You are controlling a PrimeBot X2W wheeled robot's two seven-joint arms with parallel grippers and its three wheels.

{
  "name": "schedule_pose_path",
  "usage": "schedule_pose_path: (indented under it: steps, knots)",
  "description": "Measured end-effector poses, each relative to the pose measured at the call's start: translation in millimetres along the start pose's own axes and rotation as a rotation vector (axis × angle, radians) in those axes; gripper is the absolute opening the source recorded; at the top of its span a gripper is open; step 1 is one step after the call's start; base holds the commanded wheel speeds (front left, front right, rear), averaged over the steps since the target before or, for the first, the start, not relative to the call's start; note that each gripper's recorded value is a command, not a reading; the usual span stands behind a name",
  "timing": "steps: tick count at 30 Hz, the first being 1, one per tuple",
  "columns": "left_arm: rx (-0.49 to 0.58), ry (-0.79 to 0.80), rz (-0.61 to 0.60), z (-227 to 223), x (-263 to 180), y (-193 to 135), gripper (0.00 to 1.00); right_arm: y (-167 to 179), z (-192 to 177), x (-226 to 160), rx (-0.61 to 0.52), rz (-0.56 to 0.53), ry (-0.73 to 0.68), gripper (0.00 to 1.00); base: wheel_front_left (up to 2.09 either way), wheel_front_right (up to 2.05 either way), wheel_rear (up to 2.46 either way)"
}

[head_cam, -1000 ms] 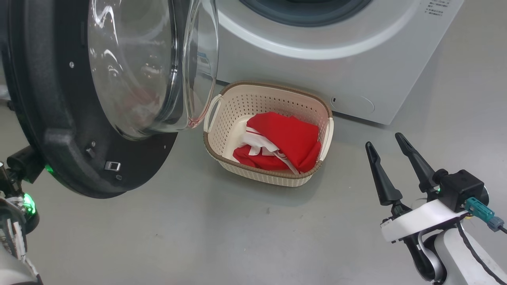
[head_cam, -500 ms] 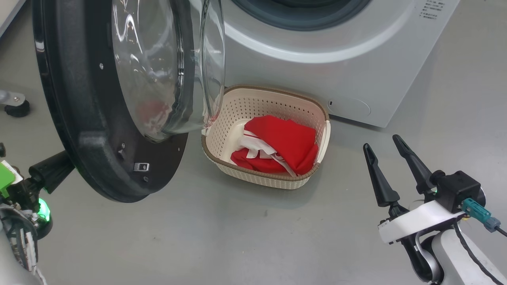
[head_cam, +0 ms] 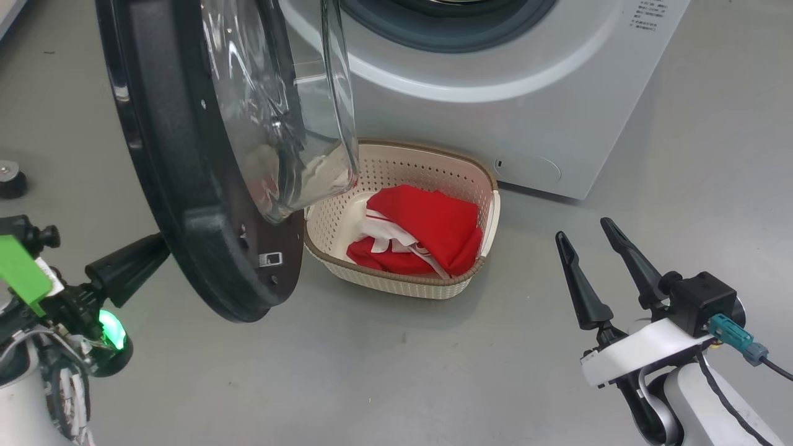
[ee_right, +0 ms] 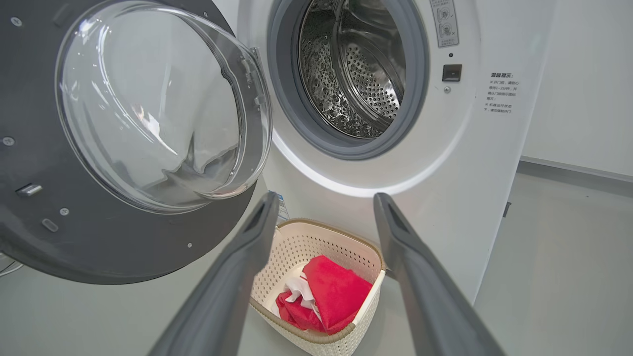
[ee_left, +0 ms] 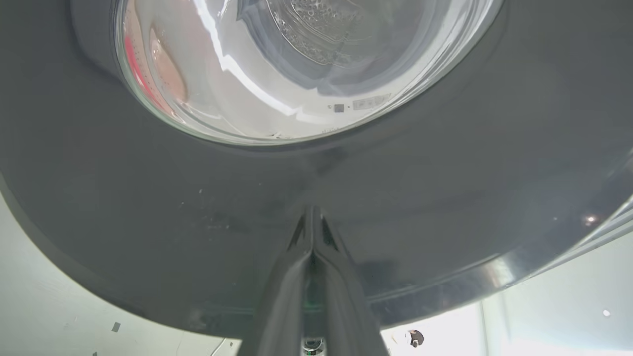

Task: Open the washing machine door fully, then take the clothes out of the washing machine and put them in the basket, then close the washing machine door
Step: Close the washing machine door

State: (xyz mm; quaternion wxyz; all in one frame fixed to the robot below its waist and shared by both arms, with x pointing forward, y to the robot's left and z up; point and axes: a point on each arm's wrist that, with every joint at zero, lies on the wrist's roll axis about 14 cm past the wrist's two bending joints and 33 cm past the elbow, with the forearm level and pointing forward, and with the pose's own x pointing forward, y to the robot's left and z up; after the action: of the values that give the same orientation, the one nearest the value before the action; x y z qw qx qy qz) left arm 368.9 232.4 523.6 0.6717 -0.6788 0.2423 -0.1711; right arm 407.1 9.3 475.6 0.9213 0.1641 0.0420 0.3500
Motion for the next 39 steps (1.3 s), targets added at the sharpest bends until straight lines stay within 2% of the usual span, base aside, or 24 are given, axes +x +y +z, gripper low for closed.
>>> schedule_pose_path:
  steps: [8, 13, 22, 27, 39]
  knots:
    - [-0.017, 0.019, -0.016, -14, 10, 2, 0.00, -4, 1, -4, -0.005, -0.015, 0.000, 1.00, 0.00, 0.00, 0.00]
    - [0.023, -0.004, -0.025, -15, 13, -4, 0.00, -5, 2, -5, -0.008, -0.022, -0.002, 1.00, 0.00, 0.00, 0.00]
    - [0.271, -0.102, 0.102, -18, 0, 7, 0.00, -4, 11, -6, -0.021, -0.038, -0.023, 1.00, 0.00, 0.00, 0.00]
    - [0.346, -0.149, 0.169, -19, -12, 14, 0.00, -1, 20, -4, -0.035, -0.034, -0.044, 1.00, 0.00, 0.00, 0.00]
    - [0.737, -0.380, 0.451, 11, -67, 20, 0.00, 10, 28, -4, -0.037, -0.026, -0.068, 1.00, 0.00, 0.00, 0.00]
